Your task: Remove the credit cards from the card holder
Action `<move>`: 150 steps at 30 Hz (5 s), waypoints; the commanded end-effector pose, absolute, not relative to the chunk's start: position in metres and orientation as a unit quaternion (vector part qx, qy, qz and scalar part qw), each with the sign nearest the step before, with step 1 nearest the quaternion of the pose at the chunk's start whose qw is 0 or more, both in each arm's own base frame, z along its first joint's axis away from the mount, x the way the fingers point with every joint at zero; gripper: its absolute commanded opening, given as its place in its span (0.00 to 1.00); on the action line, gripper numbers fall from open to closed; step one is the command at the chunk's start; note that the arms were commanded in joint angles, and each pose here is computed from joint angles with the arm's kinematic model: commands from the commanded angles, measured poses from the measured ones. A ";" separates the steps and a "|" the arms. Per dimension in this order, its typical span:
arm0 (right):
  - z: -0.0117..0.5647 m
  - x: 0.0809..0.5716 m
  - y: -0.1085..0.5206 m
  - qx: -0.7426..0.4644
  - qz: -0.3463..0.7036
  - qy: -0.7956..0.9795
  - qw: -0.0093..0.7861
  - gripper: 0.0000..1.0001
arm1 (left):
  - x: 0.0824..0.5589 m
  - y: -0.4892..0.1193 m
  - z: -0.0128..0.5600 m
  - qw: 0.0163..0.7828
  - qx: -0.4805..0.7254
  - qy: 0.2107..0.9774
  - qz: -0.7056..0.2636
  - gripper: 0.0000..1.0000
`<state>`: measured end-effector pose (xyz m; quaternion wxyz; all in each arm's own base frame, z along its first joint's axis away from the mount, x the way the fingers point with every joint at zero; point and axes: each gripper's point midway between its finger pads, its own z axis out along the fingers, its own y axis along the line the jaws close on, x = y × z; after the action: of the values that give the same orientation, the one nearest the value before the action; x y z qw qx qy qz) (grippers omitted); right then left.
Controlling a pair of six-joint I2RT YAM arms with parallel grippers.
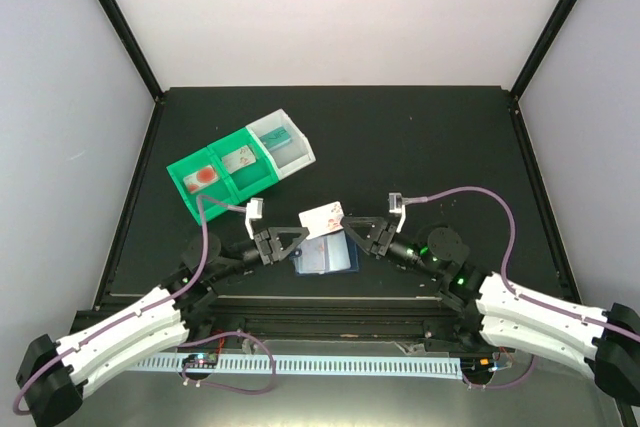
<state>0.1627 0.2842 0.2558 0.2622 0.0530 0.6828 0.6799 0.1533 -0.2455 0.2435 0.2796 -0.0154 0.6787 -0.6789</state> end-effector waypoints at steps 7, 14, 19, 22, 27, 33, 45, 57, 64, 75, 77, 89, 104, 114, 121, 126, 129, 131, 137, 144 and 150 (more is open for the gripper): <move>0.227 0.154 0.265 0.016 0.632 0.715 0.299 0.99 | 0.166 -0.226 0.241 0.350 -0.006 0.729 -0.588 0.02; 0.212 0.150 0.248 -0.031 0.560 0.756 0.338 1.00 | 0.191 -0.209 0.243 0.391 -0.009 0.772 -0.502 0.02; 0.213 0.150 0.235 -0.037 0.539 0.759 0.364 1.00 | 0.210 -0.200 0.244 0.392 -0.018 0.795 -0.462 0.02; 0.214 0.149 0.231 -0.040 0.535 0.759 0.370 1.00 | 0.227 -0.181 0.237 0.396 -0.043 0.814 -0.423 0.02; 0.213 0.147 0.229 -0.048 0.529 0.760 0.374 1.00 | 0.249 -0.149 0.237 0.406 -0.078 0.826 -0.382 0.02; 0.214 0.148 0.233 -0.057 0.522 0.766 0.371 1.00 | 0.277 -0.117 0.235 0.390 -0.111 0.843 -0.352 0.02; 0.222 0.150 0.233 -0.061 0.514 0.768 0.377 1.00 | 0.351 -0.060 0.210 0.365 -0.181 0.872 -0.273 0.02; 0.226 0.155 0.231 -0.058 0.500 0.773 0.386 1.00 | 0.414 -0.045 0.162 0.315 -0.259 0.873 -0.268 0.02; 0.244 0.161 0.227 -0.057 0.491 0.763 0.416 1.00 | 0.434 -0.030 0.136 0.303 -0.296 0.876 -0.231 0.01; 0.238 0.167 0.228 -0.059 0.472 0.771 0.423 1.00 | 0.453 -0.025 0.126 0.306 -0.310 0.869 -0.236 0.02; 0.239 0.168 0.227 -0.059 0.471 0.769 0.427 1.00 | 0.457 -0.025 0.124 0.304 -0.311 0.869 -0.236 0.02; 0.240 0.169 0.233 -0.080 0.460 0.774 0.428 1.00 | 0.470 -0.017 0.111 0.303 -0.318 0.872 -0.214 0.02; 0.228 0.171 0.231 -0.068 0.451 0.786 0.418 1.00 | 0.473 -0.023 0.099 0.279 -0.300 0.886 -0.218 0.21; 0.219 0.159 0.235 -0.094 0.453 0.797 0.388 1.00 | 0.468 -0.033 0.102 0.262 -0.290 0.888 -0.243 0.35; 0.218 0.151 0.240 -0.115 0.458 0.802 0.365 1.00 | 0.464 -0.027 0.122 0.278 -0.282 0.889 -0.231 0.44; 0.214 0.147 0.242 -0.118 0.465 0.804 0.351 1.00 | 0.462 -0.022 0.143 0.299 -0.274 0.886 -0.224 0.52; 0.200 0.149 0.239 -0.110 0.448 0.817 0.346 1.00 | 0.457 -0.022 0.159 0.320 -0.263 0.883 -0.222 0.59; 0.194 0.149 0.238 -0.108 0.439 0.825 0.339 1.00 | 0.452 -0.024 0.168 0.327 -0.252 0.882 -0.226 0.63; 0.195 0.146 0.235 -0.109 0.441 0.824 0.339 1.00 | 0.423 -0.042 0.185 0.328 -0.204 0.884 -0.263 0.79; 0.185 0.149 0.236 -0.104 0.428 0.835 0.331 1.00 | 0.371 -0.069 0.193 0.319 -0.119 0.888 -0.309 0.99; 0.181 0.152 0.249 -0.108 0.438 0.833 0.320 0.90 | 0.324 -0.093 0.190 0.292 -0.060 0.892 -0.341 0.99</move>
<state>0.1496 0.2406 0.1780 0.3193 -0.1071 0.8405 0.4244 0.3586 -0.0714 0.1870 0.3117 -0.1227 0.8890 -0.3121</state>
